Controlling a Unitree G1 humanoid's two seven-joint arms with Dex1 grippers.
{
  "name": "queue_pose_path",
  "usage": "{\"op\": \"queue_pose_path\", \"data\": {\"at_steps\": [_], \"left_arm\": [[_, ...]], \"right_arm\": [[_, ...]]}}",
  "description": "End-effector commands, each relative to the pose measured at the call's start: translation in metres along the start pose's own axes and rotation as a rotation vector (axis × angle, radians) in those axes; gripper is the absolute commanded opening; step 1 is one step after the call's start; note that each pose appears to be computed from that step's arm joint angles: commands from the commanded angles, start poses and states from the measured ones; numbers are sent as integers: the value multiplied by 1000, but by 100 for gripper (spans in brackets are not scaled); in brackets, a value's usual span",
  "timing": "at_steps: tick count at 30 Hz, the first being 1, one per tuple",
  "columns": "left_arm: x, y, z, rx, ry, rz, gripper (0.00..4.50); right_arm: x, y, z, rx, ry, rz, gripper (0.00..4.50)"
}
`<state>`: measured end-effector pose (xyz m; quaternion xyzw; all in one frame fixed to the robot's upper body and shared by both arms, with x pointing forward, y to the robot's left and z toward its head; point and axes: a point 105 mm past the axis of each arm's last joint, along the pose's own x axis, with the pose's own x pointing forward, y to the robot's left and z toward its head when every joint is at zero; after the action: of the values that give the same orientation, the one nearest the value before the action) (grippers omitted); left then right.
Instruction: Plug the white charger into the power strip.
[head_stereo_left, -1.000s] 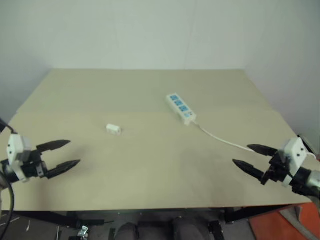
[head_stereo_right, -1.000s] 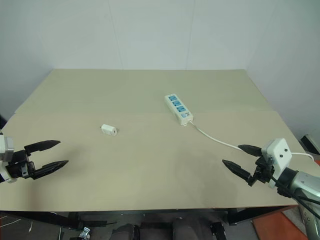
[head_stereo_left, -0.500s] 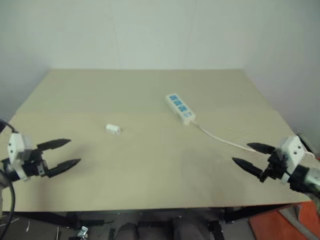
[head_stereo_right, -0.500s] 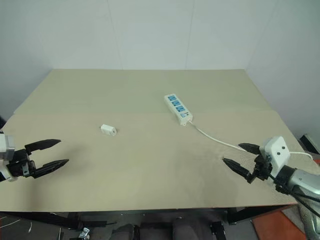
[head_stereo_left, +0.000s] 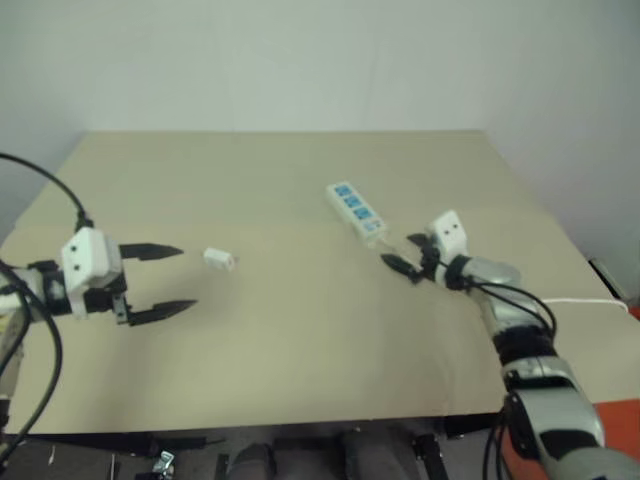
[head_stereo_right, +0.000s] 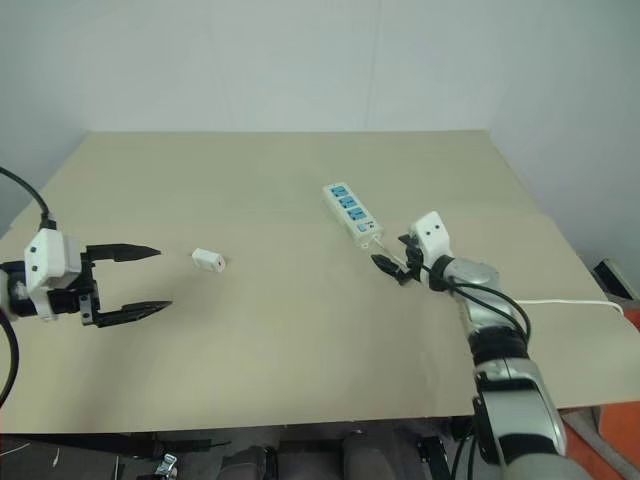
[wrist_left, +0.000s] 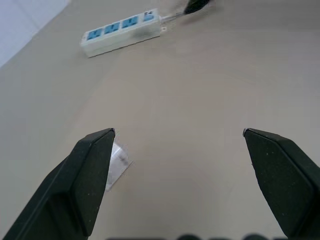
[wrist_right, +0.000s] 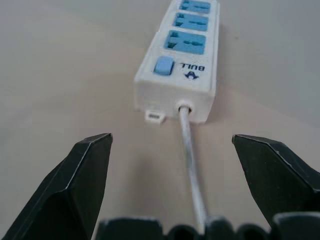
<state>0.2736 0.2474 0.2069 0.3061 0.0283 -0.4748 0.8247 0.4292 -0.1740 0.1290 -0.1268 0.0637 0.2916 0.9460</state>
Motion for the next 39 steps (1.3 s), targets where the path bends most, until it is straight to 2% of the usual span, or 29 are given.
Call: {"op": "queue_pose_path", "data": {"at_steps": [1, 4, 7, 18, 24, 30, 34, 38, 39], "left_arm": [[3, -2, 8, 55, 68, -6, 448], [5, -5, 4, 37, 128, -2, 448], [4, -6, 1, 43, 152, -19, 450], [10, -3, 2, 30, 107, -28, 450], [16, 1, 3, 54, 83, -44, 450], [20, 2, 1, 70, 79, -66, 450], [21, 2, -1, 66, 76, -66, 450], [23, 0, -2, 59, 65, -83, 450], [23, 0, -2, 58, 65, -84, 450]], "right_arm": [[7, -11, -5, -16, 49, -50, 450], [13, -7, -9, -18, 108, -7, 450], [15, -4, -8, -11, 124, 16, 391], [18, 2, 3, -15, 76, 46, 1], [3, 15, 12, -96, 7, 130, 1], [-54, 47, 23, -117, -103, 193, 1], [-86, 70, 13, -149, -58, 251, 1], [-104, 80, 5, -63, -21, 271, 1], [-104, 80, 1, -47, -3, 265, 34]]}}
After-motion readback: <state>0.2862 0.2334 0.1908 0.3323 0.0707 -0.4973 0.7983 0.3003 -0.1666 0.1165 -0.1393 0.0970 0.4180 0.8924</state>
